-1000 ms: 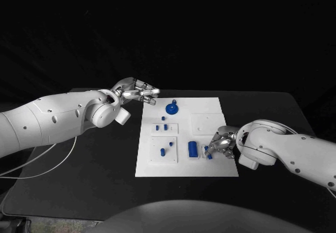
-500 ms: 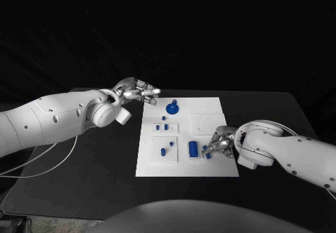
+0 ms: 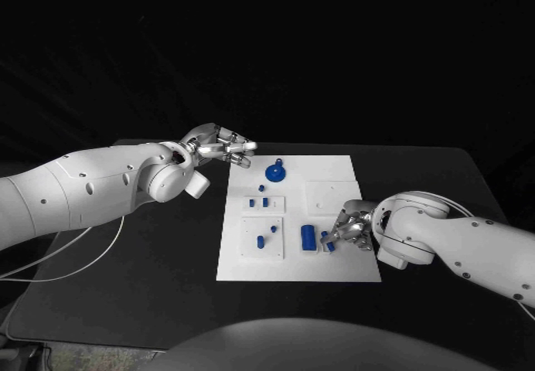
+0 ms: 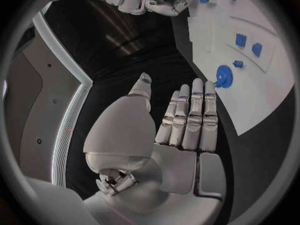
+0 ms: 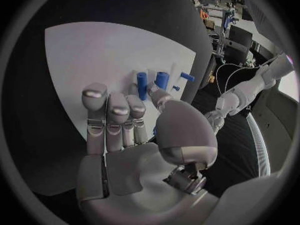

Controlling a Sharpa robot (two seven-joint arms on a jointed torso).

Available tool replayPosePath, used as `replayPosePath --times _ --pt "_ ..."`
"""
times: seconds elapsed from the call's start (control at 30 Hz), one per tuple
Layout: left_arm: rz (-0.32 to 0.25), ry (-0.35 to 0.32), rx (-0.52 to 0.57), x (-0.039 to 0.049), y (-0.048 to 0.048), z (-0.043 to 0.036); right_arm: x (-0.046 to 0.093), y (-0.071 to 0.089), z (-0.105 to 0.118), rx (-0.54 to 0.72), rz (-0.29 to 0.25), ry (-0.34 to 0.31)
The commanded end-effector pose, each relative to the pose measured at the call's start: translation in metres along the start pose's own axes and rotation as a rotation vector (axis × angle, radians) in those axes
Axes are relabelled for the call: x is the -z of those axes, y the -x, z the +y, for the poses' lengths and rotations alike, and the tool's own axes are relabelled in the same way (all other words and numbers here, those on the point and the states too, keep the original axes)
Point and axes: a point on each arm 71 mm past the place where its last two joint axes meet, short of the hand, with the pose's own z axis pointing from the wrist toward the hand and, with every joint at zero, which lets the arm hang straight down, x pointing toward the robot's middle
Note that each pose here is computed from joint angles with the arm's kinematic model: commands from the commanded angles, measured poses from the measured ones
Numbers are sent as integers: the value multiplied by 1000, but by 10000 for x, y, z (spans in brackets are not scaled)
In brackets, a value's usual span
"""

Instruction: Assemble the parts on the task board

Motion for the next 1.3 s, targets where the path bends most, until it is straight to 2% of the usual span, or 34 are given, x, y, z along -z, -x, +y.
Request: replayPosePath --times 0.03,0.53,1.3 --pt "20 -5 4 -6 -26 -12 -16 2 9 10 1 3" --pt "19 -4 4 -4 -24 -10 -36 -11 24 0 7 8" --pt "12 -1 2 3 0 0 62 -78 -106 -6 35 14"
